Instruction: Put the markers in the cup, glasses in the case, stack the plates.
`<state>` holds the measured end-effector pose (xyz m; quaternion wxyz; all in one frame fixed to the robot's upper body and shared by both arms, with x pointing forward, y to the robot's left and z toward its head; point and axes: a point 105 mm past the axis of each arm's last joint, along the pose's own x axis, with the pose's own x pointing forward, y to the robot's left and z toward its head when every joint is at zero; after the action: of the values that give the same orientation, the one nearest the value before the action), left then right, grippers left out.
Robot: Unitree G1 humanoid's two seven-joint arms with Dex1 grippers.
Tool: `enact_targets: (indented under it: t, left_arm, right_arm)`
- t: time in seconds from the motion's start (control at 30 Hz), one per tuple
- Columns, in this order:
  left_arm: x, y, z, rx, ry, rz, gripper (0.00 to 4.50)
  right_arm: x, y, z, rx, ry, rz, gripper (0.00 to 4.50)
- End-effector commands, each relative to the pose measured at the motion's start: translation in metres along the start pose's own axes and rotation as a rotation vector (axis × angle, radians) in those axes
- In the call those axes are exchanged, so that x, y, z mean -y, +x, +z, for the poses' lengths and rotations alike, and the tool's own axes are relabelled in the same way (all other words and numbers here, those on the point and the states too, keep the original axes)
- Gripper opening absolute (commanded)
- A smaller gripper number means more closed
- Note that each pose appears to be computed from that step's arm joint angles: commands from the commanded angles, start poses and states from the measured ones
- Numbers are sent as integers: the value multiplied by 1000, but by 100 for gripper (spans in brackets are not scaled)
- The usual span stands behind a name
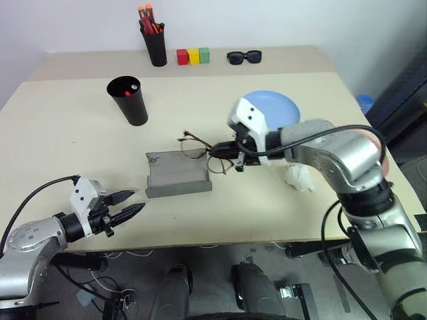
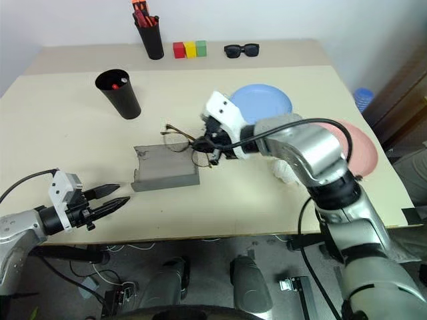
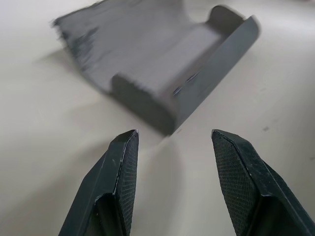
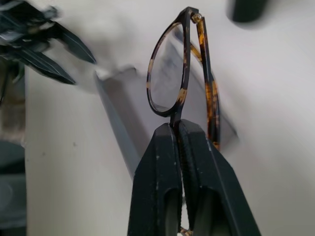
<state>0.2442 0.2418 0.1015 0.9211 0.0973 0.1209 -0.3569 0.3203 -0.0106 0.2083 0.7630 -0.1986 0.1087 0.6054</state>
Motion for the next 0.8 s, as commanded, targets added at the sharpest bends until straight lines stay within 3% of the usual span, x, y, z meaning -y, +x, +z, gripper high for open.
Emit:
enact_targets:
  t: [0.03,0.33,0.5,0.6,0.73,0.8]
  left_arm:
    - [-11,-3,8,25,62,58,239]
    - [-3,-5,20,70,57,44,239]
    - [-2,-9,10,53,58,45,239]
    - [-3,-9,7,50,61,49,239]
    - [-13,-4,19,119,32,96,239]
    - [-22,2,30,159,0,134,239]
  right_arm:
    - [0,24,5,-34,-147,77,3]
    - [14,49,-18,-133,-176,126,3]
    - [8,49,-27,-148,-157,170,3]
    - [7,49,-21,-121,-149,173,91]
    - [11,44,1,-38,-161,137,285]
    - [11,38,14,14,-184,120,285]
